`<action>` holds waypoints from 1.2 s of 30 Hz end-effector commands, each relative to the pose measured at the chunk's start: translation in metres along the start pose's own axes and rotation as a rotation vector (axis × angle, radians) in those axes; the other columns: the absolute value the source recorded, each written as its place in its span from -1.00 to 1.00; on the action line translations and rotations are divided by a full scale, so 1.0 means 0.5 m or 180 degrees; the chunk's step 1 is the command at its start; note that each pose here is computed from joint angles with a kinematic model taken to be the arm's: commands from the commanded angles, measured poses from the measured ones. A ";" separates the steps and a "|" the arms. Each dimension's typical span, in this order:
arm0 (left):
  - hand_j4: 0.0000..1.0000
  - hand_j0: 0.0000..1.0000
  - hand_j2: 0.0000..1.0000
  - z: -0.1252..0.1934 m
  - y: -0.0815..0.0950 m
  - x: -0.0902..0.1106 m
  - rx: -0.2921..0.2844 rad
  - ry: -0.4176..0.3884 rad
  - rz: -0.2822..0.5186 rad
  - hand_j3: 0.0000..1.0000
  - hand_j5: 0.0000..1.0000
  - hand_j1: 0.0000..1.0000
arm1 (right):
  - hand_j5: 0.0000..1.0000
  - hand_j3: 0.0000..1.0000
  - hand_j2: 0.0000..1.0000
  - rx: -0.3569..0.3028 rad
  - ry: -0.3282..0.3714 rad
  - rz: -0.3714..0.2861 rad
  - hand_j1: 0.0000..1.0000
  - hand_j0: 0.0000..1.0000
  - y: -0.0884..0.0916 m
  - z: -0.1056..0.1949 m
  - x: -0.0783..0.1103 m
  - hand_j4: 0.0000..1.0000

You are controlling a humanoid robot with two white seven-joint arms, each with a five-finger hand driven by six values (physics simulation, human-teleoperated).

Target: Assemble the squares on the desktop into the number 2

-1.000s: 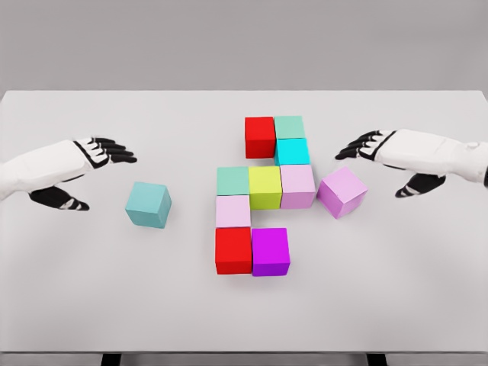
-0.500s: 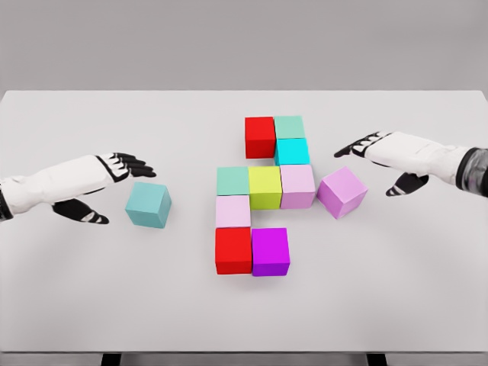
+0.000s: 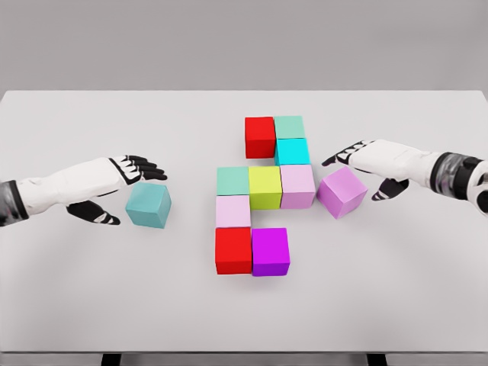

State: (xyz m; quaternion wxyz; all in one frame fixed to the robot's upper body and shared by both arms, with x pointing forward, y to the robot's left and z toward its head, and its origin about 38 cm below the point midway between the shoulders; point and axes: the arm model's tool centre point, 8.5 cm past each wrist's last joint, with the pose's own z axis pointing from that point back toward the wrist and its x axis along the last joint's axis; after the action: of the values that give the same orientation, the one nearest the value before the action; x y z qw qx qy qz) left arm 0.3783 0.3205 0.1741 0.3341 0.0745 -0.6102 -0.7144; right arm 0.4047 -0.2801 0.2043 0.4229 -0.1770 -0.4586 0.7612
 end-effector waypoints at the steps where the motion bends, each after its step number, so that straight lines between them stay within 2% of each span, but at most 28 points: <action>1: 1.00 1.00 1.00 -0.005 -0.004 -0.003 0.0000 0.0004 0.0028 1.00 1.00 1.00 | 0.87 0.87 0.87 0.0002 0.0052 -0.0036 0.87 0.87 0.001 -0.008 0.000 0.87; 4: 1.00 1.00 1.00 -0.009 -0.016 -0.012 -0.0071 0.0039 0.0066 1.00 1.00 1.00 | 0.87 0.87 0.87 0.0012 0.0093 -0.0040 0.87 0.87 0.004 -0.015 -0.006 0.87; 10: 1.00 1.00 1.00 -0.021 -0.018 -0.020 -0.0184 0.0047 0.0063 1.00 1.00 1.00 | 0.87 0.87 0.87 0.0089 0.0085 -0.0077 0.87 0.87 0.014 -0.024 -0.006 0.87; 26: 1.00 1.00 1.00 -0.032 -0.006 -0.021 -0.0174 0.0029 0.0015 1.00 1.00 1.00 | 0.81 0.81 0.81 0.0156 0.0088 -0.0074 0.81 0.81 0.032 -0.051 0.001 0.81; 28: 1.00 1.00 1.00 -0.034 -0.007 -0.021 -0.0181 0.0023 0.0019 1.00 1.00 1.00 | 0.68 0.68 0.68 0.0161 0.0095 -0.0079 0.68 0.68 0.033 -0.051 -0.002 0.68; 33: 1.00 1.00 1.00 -0.039 -0.015 -0.021 -0.0196 0.0016 0.0044 1.00 1.00 1.00 | 0.59 0.59 0.59 0.0225 0.0106 -0.0027 0.59 0.59 0.048 -0.056 0.001 0.59; 36: 1.00 1.00 1.00 -0.039 -0.017 -0.021 -0.0205 0.0017 0.0049 1.00 1.00 1.00 | 0.44 0.44 0.44 0.0238 0.0113 -0.0020 0.44 0.44 0.050 -0.055 0.000 0.44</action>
State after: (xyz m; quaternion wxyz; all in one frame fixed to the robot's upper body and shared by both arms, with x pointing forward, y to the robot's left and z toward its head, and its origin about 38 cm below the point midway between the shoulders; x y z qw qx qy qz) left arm 0.3931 0.3109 0.1583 0.3412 0.0623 -0.5851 -0.7330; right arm 0.4123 -0.2700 0.1724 0.4398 -0.1754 -0.4324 0.7674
